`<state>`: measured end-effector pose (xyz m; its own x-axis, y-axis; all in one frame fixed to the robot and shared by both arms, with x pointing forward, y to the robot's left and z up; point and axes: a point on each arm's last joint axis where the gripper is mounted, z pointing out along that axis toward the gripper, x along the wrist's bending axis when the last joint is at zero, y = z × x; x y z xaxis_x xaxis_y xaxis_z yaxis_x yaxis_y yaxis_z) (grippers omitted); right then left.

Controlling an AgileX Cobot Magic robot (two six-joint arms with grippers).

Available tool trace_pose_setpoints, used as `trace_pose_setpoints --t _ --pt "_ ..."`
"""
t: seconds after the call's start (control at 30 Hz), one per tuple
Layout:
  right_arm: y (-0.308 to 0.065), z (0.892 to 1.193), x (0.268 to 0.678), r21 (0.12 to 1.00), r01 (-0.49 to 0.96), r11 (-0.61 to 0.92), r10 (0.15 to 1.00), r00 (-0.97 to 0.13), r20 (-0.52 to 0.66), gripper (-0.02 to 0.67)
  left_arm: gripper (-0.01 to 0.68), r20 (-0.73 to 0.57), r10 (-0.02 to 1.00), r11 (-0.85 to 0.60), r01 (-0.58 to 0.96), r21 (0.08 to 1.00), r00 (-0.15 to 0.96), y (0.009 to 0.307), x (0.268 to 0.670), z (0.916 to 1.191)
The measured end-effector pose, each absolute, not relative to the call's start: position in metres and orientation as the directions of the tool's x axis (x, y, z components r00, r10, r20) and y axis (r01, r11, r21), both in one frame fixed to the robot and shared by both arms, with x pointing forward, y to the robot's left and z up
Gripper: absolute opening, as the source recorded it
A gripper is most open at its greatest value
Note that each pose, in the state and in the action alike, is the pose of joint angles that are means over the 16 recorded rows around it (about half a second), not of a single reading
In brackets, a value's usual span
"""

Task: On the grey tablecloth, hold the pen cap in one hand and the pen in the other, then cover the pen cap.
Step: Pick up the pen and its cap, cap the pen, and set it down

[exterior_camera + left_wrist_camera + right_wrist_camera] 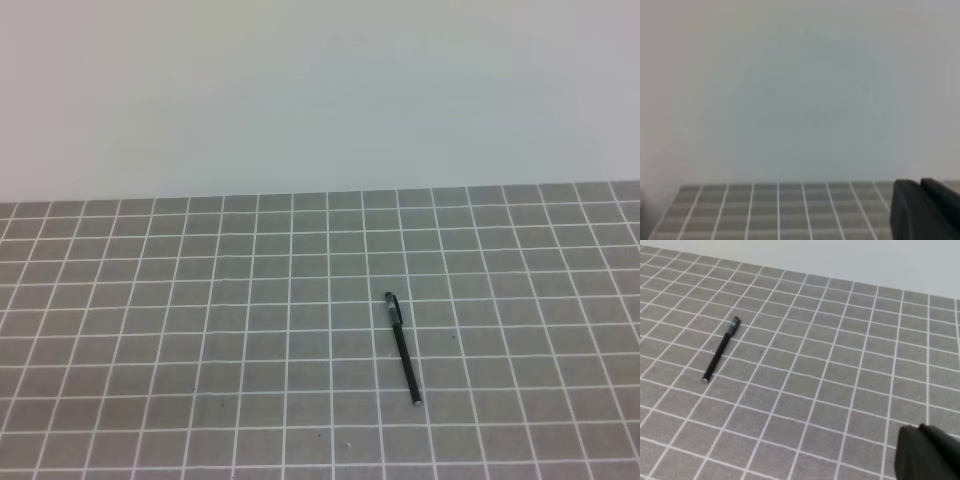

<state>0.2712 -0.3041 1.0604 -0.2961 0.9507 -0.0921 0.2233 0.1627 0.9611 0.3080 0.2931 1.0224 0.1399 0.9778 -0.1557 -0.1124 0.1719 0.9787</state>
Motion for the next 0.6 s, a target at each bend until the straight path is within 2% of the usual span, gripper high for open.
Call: trace_pose_setpoints --t 0.27,0.6 --pt "-0.304 1.06 0.271 0.961 0.223 0.164 0.951 -0.295 -0.094 0.003 -0.001 -0.186 0.975 0.182 0.046 0.982 0.122 0.293 0.3 0.982" --pt "-0.304 1.06 0.271 0.961 0.223 0.164 0.951 -0.295 -0.094 0.003 -0.001 -0.199 0.974 0.171 0.234 0.957 0.105 0.292 0.294 0.962"
